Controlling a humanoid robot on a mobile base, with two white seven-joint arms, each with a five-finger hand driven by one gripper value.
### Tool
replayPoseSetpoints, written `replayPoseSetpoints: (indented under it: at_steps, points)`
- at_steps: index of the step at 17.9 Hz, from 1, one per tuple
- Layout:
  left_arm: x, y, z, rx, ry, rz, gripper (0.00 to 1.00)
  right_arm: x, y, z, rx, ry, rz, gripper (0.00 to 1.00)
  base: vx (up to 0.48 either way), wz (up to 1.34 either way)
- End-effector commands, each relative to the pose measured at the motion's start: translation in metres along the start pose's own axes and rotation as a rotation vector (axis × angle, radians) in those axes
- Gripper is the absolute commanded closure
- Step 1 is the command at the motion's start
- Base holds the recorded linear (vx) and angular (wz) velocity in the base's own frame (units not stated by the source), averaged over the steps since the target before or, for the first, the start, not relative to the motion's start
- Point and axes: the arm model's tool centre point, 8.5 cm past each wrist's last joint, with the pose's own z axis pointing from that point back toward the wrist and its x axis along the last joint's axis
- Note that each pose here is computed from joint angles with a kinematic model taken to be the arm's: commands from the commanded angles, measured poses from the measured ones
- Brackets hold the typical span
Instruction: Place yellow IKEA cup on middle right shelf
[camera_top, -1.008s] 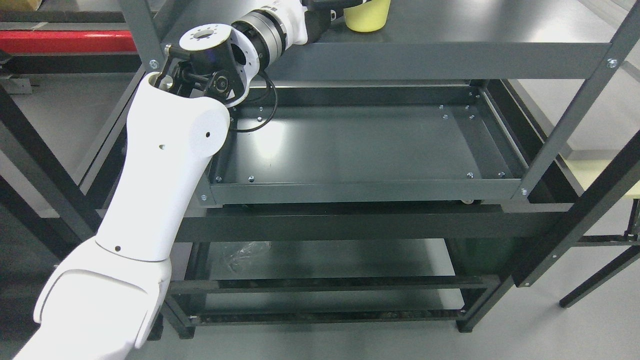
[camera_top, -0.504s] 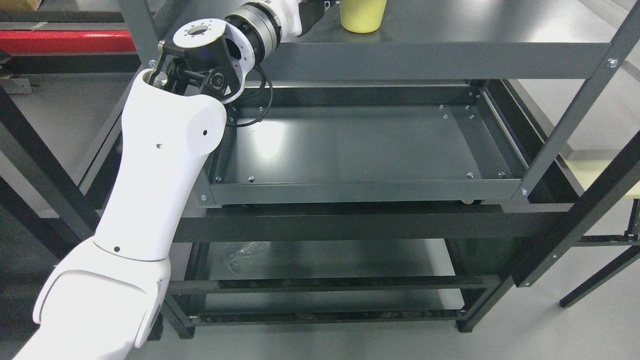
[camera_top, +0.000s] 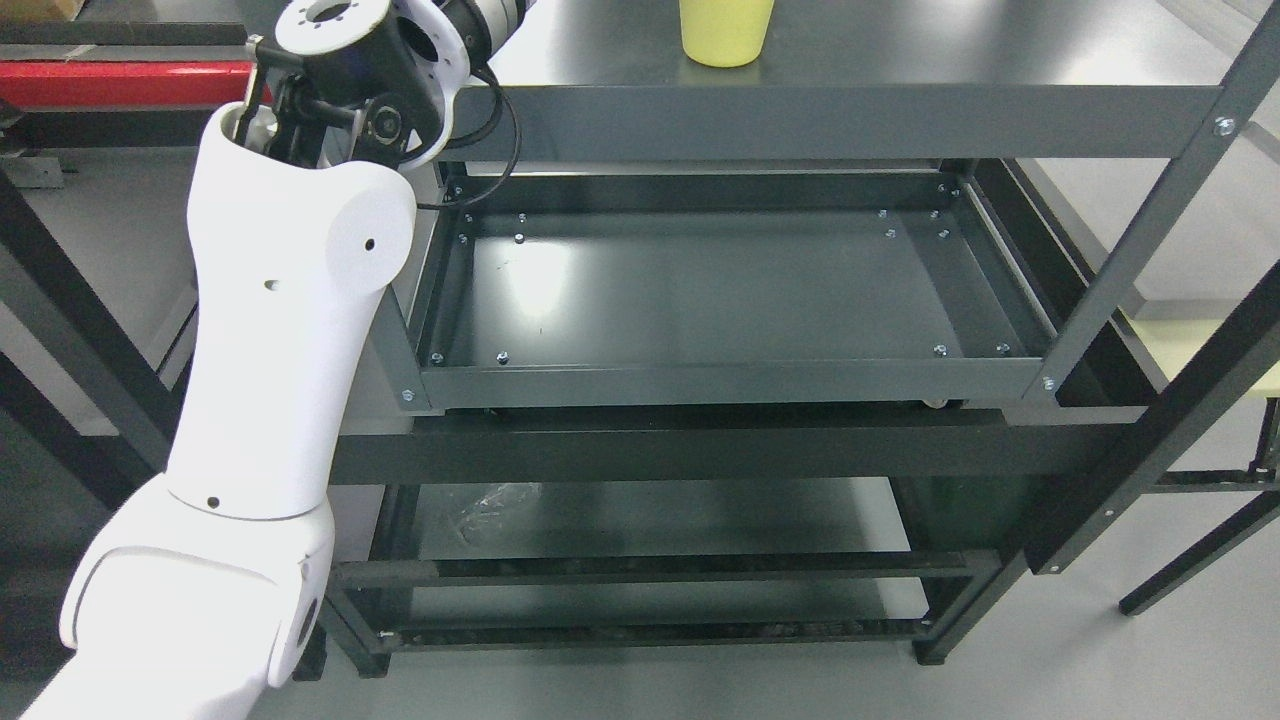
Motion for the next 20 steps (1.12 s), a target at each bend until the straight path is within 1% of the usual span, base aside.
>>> replayPoseSetpoints:
  at_steps: [1,4,6,8,10,12,15,16,17,18,19,20]
  points:
    - [0.049,-0.014,0.034,-0.211,-0.166,-0.046,0.03,-0.009,-0.01,-0.001,-0.013,0.014,-0.004,0.01,0.0,0.0]
    - [0.038,-0.04,0.045,-0.549,-0.139,-0.062,0.07,-0.009,-0.01,-0.001,-0.013,0.014,-0.004,0.01,0.0,0.0]
    - [0.029,-0.059,0.058,-0.791,-0.116,-0.074,0.07,-0.009,-0.01,-0.001,-0.013,0.014,-0.004,0.01,0.0,0.0]
    - [0.004,-0.079,0.068,-0.991,-0.049,-0.067,0.07,-0.009,-0.01,-0.001,-0.013,0.014,-0.004,0.01,0.0,0.0]
    - [-0.049,-0.107,0.077,-1.14,0.076,-0.024,0.07,-0.009,-0.01,-0.001,-0.013,0.014,-0.004,0.01,0.0,0.0]
    - [-0.114,-0.134,0.095,-1.218,0.204,0.056,0.07,-0.009,-0.01,-0.001,-0.013,0.014,-0.004,0.01,0.0,0.0]
    - [-0.191,-0.158,0.125,-1.241,0.353,0.176,0.06,-0.009,-0.01,-0.001,-0.013,0.014,-0.004,0.01,0.0,0.0]
    - [-0.215,-0.159,0.133,-1.196,0.392,0.201,0.06,-0.009,-0.01,-0.001,-0.013,0.014,-0.004,0.0,0.0,0.0]
    - [-0.239,-0.155,0.138,-1.117,0.432,0.2,0.03,-0.009,-0.01,-0.001,-0.013,0.014,-0.004,0.01,0.0,0.0]
    - [-0.265,-0.143,0.138,-0.987,0.461,0.16,0.02,-0.009,-0.01,-0.001,-0.013,0.014,-0.004,0.01,0.0,0.0]
    - [-0.288,-0.13,0.138,-0.868,0.464,0.11,0.02,-0.009,-0.01,-0.001,-0.013,0.014,-0.004,0.0,0.0,0.0]
    - [-0.307,-0.106,0.135,-0.705,0.431,0.048,0.02,-0.009,-0.01,-0.001,-0.013,0.014,-0.004,0.01,0.0,0.0]
